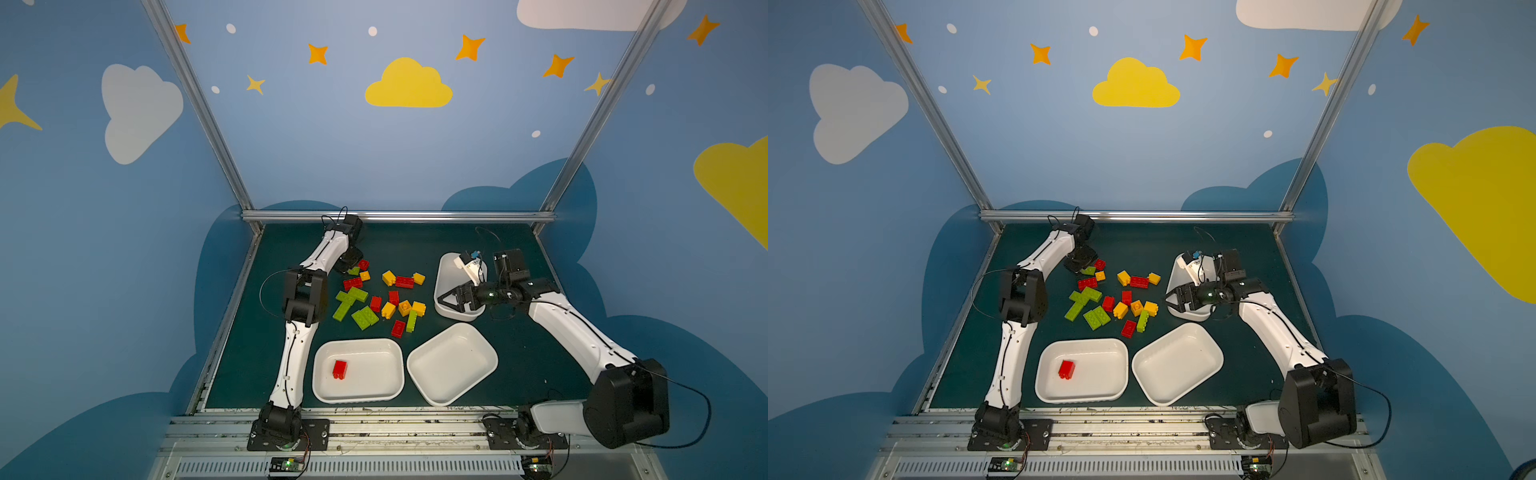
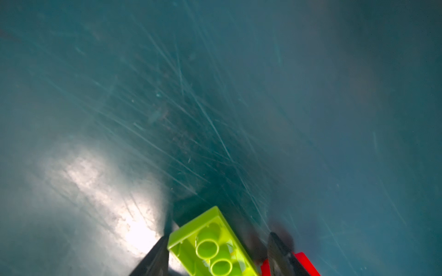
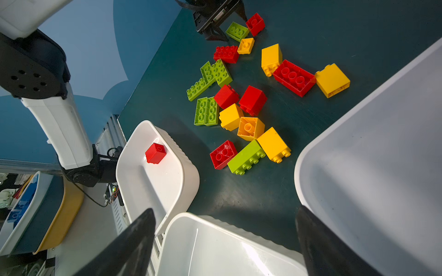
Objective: Sort the legos into containers by color
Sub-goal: 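Move the left gripper back to the pile and grasp a lime-green brick, then carry the lime-green brick with the left gripper and drop it into the middle bin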
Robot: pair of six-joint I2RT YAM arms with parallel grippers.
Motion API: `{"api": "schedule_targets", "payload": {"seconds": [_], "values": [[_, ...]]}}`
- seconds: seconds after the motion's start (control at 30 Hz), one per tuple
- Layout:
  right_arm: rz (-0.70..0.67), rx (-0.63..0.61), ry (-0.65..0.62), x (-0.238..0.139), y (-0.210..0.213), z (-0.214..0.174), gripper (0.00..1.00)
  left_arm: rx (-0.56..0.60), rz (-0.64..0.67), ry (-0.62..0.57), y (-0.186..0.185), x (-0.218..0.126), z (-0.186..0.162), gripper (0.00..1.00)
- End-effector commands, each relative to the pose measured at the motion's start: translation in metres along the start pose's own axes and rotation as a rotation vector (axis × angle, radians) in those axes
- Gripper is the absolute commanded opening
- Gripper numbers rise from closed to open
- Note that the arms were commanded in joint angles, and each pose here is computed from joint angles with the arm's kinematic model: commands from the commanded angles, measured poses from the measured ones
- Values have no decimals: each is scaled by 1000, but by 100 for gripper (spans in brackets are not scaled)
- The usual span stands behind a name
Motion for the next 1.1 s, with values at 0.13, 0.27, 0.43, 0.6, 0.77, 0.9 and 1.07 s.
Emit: {"api": "schedule_targets", "payload": {"seconds": [0.13, 0.27, 0.43, 0.6, 0.77, 0.9, 1.07], "values": [[33, 4, 3, -6, 3, 7, 90, -21, 131, 41, 14, 12, -13, 63], [29, 6, -1, -7, 2, 6, 90, -15, 132, 43, 13, 14, -17, 59], [31, 10, -2, -8, 2, 6, 90, 13, 101, 52, 6, 16, -21, 48], [27, 9, -5, -9, 2, 5, 90, 39, 89, 45, 5, 12, -18, 39], [38, 6, -19, -12, 6, 9, 89, 78, 70, 7, 2, -4, -10, 29], [62, -2, -46, -16, 13, 17, 89, 148, 37, -42, -2, -25, 0, 28], [76, -11, -64, -21, 18, 23, 89, 246, 26, -98, 1, -57, 11, 28]]}}
Point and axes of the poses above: each gripper's point midway between its finger pads, its own x axis out along the fingers, its own y axis along the line the jaws close on, z = x × y, the point moved 5 cm from there along -x, back along the fingers, and after that the axes turned 3 degrees about -x, right-handed, at the moved point
